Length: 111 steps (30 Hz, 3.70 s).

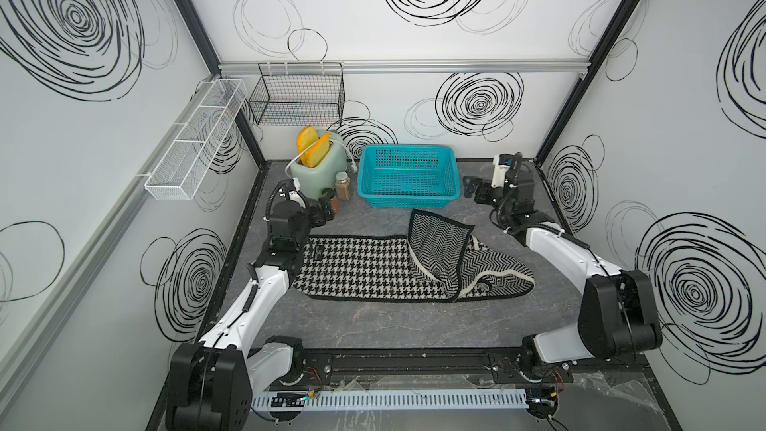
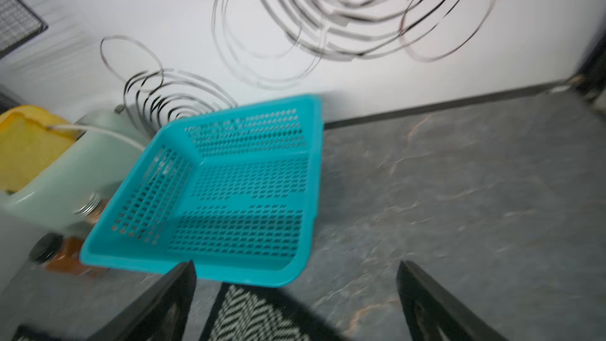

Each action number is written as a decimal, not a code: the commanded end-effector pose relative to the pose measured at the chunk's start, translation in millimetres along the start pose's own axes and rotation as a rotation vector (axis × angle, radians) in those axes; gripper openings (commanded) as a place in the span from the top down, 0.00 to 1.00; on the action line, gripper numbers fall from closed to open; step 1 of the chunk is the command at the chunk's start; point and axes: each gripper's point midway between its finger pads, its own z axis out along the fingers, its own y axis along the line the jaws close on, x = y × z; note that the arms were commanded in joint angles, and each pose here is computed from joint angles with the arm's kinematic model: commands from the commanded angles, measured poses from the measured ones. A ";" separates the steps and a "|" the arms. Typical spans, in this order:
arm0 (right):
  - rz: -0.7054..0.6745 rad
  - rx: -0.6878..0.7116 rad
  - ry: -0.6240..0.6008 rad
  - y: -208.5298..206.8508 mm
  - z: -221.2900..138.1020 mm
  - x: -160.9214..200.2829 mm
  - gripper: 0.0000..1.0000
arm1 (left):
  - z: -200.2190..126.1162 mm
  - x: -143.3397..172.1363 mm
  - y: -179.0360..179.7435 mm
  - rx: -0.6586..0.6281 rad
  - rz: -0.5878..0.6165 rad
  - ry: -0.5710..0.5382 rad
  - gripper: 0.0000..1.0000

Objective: Roll up the scarf and place it into the basket
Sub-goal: Flatten out the scarf at the center of the board.

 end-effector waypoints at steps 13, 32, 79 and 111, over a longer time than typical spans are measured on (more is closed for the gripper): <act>0.182 0.028 0.537 24.8 52.3 168.4 0.01 | -27.2 78.1 -45.9 0.310 -0.348 0.369 0.02; -0.011 0.180 0.735 -0.1 62.4 230.8 0.43 | -32.1 112.4 -30.0 0.284 -0.398 0.402 0.02; -0.174 -0.189 -0.711 121.1 -347.3 -354.9 1.00 | -39.9 243.9 95.0 -0.218 -0.529 0.781 0.00; -0.064 -0.256 -0.506 118.8 -247.4 -243.3 1.00 | -25.0 53.1 -54.1 0.236 -0.295 0.531 0.02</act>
